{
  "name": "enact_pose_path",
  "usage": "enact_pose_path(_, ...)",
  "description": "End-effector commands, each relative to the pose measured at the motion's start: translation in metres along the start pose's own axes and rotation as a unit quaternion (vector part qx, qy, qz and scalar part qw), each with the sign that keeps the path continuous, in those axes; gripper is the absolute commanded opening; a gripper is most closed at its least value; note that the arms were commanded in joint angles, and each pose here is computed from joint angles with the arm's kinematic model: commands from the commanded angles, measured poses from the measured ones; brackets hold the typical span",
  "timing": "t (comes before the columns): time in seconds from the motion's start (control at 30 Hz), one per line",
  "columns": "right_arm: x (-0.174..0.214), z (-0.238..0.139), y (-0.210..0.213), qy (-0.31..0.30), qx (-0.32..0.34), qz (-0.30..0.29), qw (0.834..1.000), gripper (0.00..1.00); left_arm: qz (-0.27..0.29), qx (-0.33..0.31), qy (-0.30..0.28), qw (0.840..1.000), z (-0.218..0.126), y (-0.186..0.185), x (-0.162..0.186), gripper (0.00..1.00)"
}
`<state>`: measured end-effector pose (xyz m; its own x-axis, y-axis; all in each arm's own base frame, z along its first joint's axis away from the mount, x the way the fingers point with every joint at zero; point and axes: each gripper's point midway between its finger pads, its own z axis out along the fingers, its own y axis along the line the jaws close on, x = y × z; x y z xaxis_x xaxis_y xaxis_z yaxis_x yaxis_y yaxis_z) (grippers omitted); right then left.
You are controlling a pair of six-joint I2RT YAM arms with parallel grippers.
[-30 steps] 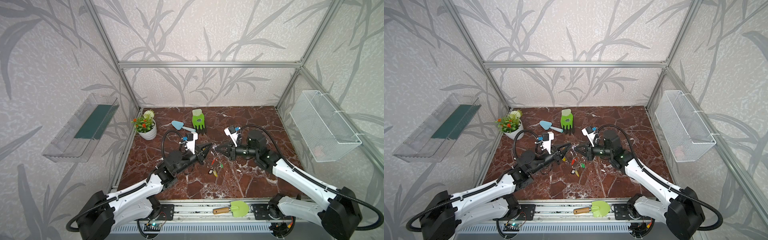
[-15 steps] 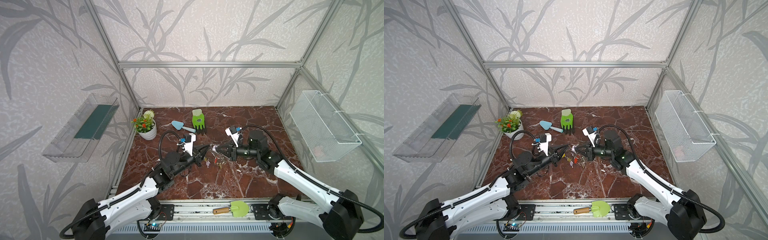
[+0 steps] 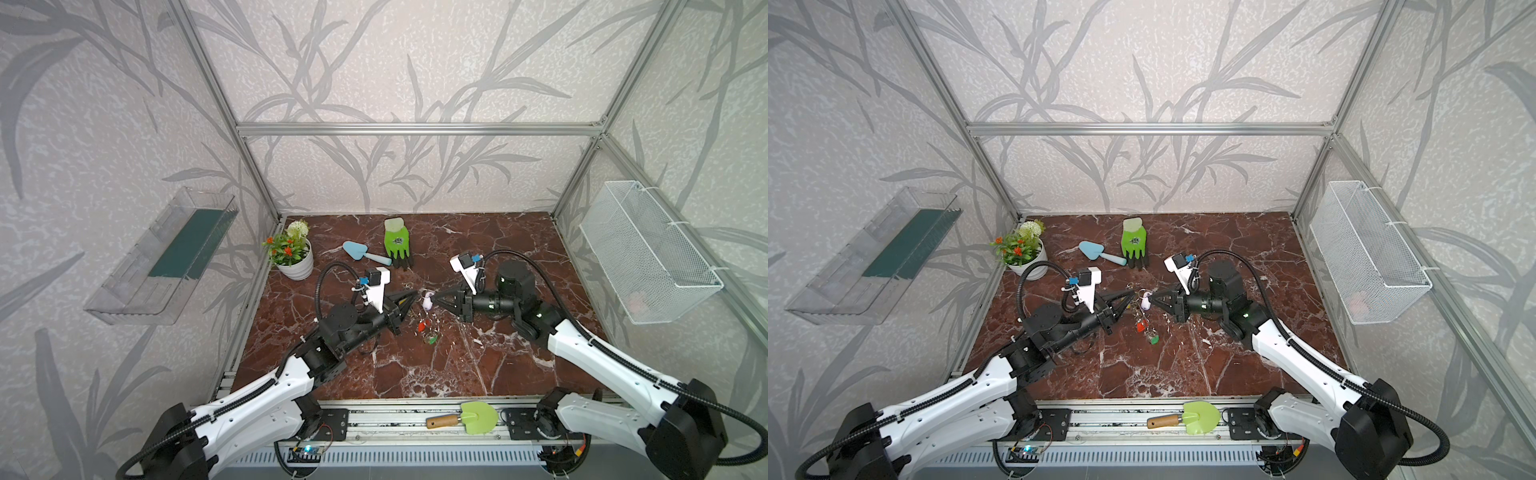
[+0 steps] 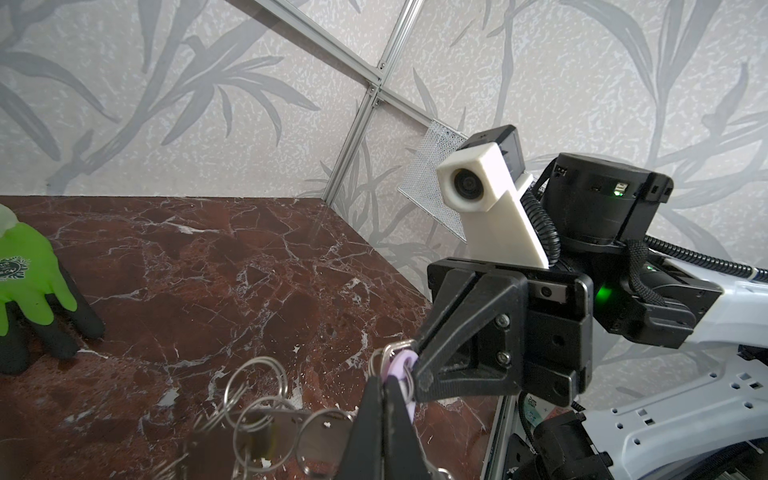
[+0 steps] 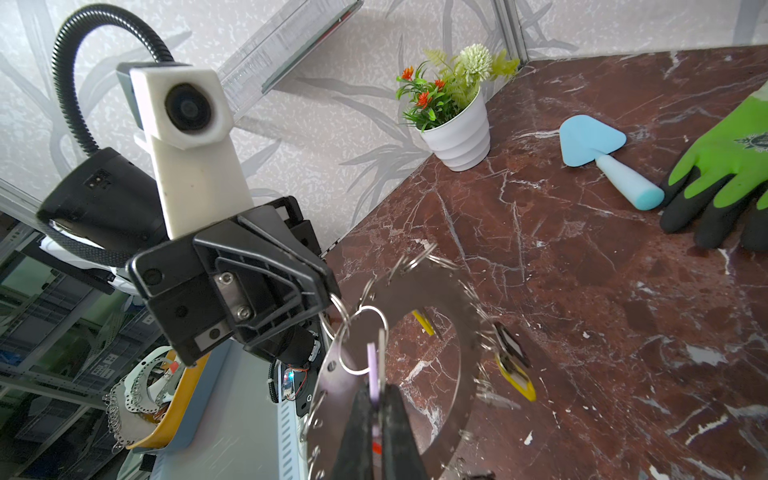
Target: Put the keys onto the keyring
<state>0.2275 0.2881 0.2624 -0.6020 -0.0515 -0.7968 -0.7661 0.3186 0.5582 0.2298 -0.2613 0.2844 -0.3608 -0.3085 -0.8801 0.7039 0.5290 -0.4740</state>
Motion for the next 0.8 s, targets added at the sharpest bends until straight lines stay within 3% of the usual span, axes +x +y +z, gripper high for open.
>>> enact_pose_path(0.0,-0.013,-0.003,-0.009,-0.021,0.022,0.002,1.000,0.06,0.004,0.002,-0.046,0.999,-0.001,-0.004,-0.028,0.00)
enact_pose_path(0.1,-0.015,-0.006,-0.020,-0.025,0.059,0.006,0.998,0.43,0.004,-0.004,-0.044,0.999,-0.001,-0.002,-0.028,0.00)
enact_pose_path(0.17,-0.016,-0.012,-0.027,-0.032,0.086,0.007,0.996,0.59,0.004,-0.013,-0.044,0.999,-0.003,0.001,-0.027,0.00)
enact_pose_path(0.27,-0.018,-0.023,-0.036,-0.046,0.119,0.011,0.992,0.73,0.007,-0.026,-0.036,0.999,-0.007,0.005,-0.025,0.00)
enact_pose_path(0.4,-0.016,-0.037,-0.056,-0.061,0.175,0.028,0.982,0.85,0.012,-0.055,-0.003,0.998,0.004,0.014,-0.018,0.00)
enact_pose_path(0.57,-0.009,-0.059,-0.084,-0.071,0.241,0.068,0.966,0.99,0.007,-0.088,0.075,0.993,0.043,0.033,0.010,0.00)
enact_pose_path(0.77,0.002,-0.082,-0.108,-0.075,0.297,0.091,0.948,0.99,-0.005,-0.132,0.141,0.981,0.101,0.070,0.056,0.00)
